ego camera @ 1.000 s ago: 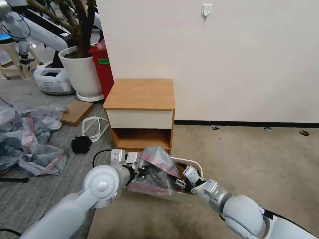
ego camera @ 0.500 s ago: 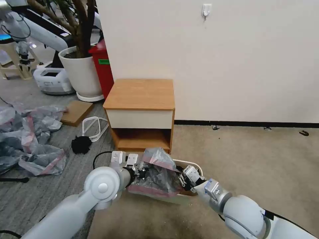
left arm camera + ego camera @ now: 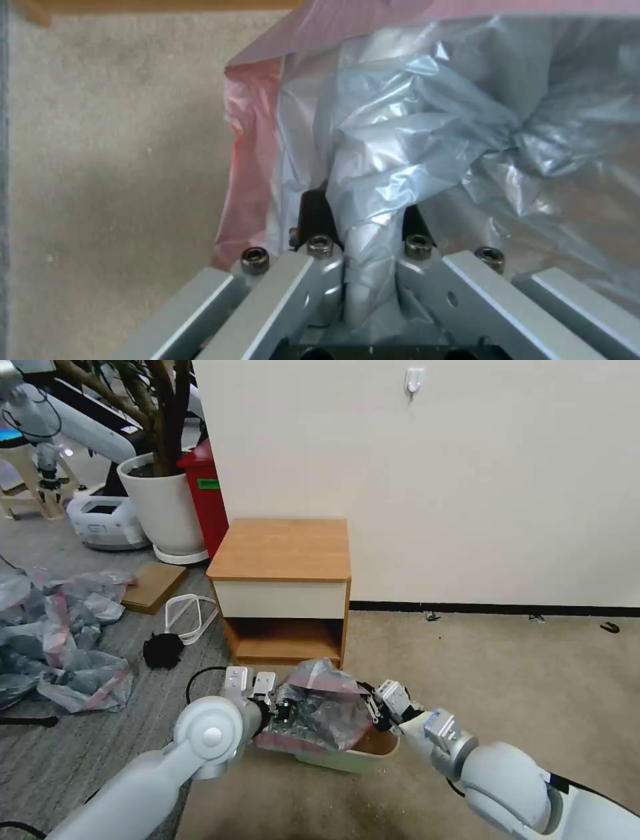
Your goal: Pick up the garbage bag from the table and place it over the trash can.
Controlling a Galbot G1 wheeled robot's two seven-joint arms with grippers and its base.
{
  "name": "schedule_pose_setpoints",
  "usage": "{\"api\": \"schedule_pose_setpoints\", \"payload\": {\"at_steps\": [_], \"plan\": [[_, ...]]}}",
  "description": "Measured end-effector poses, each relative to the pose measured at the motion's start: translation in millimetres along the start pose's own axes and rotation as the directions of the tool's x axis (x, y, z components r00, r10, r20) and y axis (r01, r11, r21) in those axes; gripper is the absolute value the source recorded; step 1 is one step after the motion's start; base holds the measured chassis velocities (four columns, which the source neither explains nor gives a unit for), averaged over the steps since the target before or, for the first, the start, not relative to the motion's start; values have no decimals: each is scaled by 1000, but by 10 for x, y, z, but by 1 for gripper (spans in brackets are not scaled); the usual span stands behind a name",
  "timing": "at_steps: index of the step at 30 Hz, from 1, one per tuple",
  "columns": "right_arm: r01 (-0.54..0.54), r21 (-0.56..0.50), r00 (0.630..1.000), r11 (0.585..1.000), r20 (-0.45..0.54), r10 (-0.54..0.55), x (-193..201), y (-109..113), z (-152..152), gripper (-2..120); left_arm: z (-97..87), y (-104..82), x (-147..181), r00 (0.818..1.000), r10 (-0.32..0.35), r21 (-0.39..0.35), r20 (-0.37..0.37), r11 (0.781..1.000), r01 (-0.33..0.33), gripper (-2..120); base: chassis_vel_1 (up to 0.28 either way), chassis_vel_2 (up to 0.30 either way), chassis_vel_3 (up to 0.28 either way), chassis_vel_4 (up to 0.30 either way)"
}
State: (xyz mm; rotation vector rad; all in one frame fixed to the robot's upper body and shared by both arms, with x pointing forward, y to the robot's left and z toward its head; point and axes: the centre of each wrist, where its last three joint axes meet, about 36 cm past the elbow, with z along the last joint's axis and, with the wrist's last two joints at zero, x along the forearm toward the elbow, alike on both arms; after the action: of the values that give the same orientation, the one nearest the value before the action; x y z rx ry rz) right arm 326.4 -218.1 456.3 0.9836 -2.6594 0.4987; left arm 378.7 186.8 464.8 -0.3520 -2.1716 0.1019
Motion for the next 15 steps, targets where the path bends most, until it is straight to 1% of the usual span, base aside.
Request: {"api": "schedule_pose_setpoints", "payload": {"at_steps": [2, 4, 6, 7, 8, 10, 11, 14, 15], "plan": [[-5, -41, 1000, 999, -25, 4, -28, -77, -37, 0, 51, -22, -22, 1000, 3, -49, 24, 999, -2, 4, 0, 0, 0, 0], [-5, -57, 999, 998, -36, 3, -34, -97, -48, 0, 60, -25, -25, 1000, 6, -57, 28, 998, -4, 4, 0, 0, 0, 0], [-2, -108, 997, 994, -75, -7, -49, -139, -69, 0, 82, -28, -28, 999, 19, -73, 34, 997, -17, 4, 0, 0, 0, 0], [-8, -147, 994, 989, -111, -8, -64, -165, -84, 0, 89, -30, -22, 999, 28, -81, 38, 996, -25, 4, 0, 0, 0, 0], [-8, -147, 994, 989, -111, -8, -64, -165, -84, 0, 89, -30, -22, 999, 28, -81, 38, 996, -25, 4, 0, 0, 0, 0], [-38, -197, 986, 980, -166, 5, -90, -202, -112, 0, 96, -31, -9, 998, 41, -89, 42, 995, -37, 4, 0, 0, 0, 0], [-38, -197, 986, 980, -166, 5, -90, -202, -112, 0, 96, -31, -9, 998, 41, -89, 42, 995, -37, 4, 0, 0, 0, 0], [-70, -215, 974, 974, -225, 20, -115, -256, -162, 0, 108, -22, 12, 997, 58, -96, 47, 994, -53, 4, 0, 0, 0, 0], [-70, -215, 974, 974, -225, 20, -115, -256, -162, 0, 108, -22, 12, 997, 58, -96, 47, 994, -53, 4, 0, 0, 0, 0]]}}
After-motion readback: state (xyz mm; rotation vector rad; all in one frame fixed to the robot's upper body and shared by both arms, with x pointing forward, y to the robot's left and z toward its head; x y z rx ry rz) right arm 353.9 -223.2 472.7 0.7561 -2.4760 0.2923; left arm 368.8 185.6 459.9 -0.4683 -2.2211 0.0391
